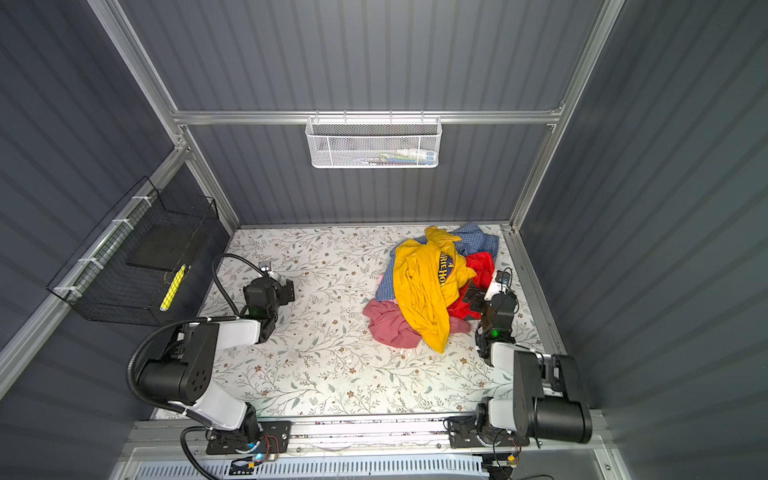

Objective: Pick out a specific cloth from the pile
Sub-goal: 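Move the right gripper toward the clothes pile while the left arm lifts slightly, then reach the right gripper over the pile and grasp the dark pink ribbed sweater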

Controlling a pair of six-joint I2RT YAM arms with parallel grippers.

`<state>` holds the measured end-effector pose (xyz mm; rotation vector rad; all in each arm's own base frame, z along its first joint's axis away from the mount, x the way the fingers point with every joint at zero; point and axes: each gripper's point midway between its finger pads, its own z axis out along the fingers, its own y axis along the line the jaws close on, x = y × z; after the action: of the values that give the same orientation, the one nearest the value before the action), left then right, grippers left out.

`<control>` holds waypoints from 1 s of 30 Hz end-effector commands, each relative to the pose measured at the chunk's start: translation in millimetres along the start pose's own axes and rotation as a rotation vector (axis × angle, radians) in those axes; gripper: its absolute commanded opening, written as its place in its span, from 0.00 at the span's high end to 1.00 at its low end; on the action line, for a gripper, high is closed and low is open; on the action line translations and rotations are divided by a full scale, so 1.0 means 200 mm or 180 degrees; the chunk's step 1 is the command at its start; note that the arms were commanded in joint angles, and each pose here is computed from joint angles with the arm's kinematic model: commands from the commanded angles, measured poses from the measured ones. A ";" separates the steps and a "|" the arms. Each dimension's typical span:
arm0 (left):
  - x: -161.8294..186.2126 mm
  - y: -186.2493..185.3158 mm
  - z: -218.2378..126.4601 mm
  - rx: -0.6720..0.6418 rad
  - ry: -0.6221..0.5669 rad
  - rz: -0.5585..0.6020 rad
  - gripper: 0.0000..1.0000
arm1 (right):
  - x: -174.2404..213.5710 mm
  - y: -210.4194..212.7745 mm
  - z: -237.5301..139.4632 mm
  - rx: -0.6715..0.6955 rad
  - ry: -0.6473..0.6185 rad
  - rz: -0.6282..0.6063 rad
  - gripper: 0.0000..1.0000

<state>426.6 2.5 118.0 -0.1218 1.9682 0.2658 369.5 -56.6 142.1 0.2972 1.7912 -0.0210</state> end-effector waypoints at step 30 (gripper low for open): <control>0.00 -0.79 -0.22 0.1638 0.1158 -0.0247 0.00 | -0.24 0.82 -0.42 -0.1882 0.1235 -0.0176 0.02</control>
<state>413.8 -153.0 109.4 0.0919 2.3147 -0.2839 342.5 99.3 240.9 -0.0562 2.0075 0.6499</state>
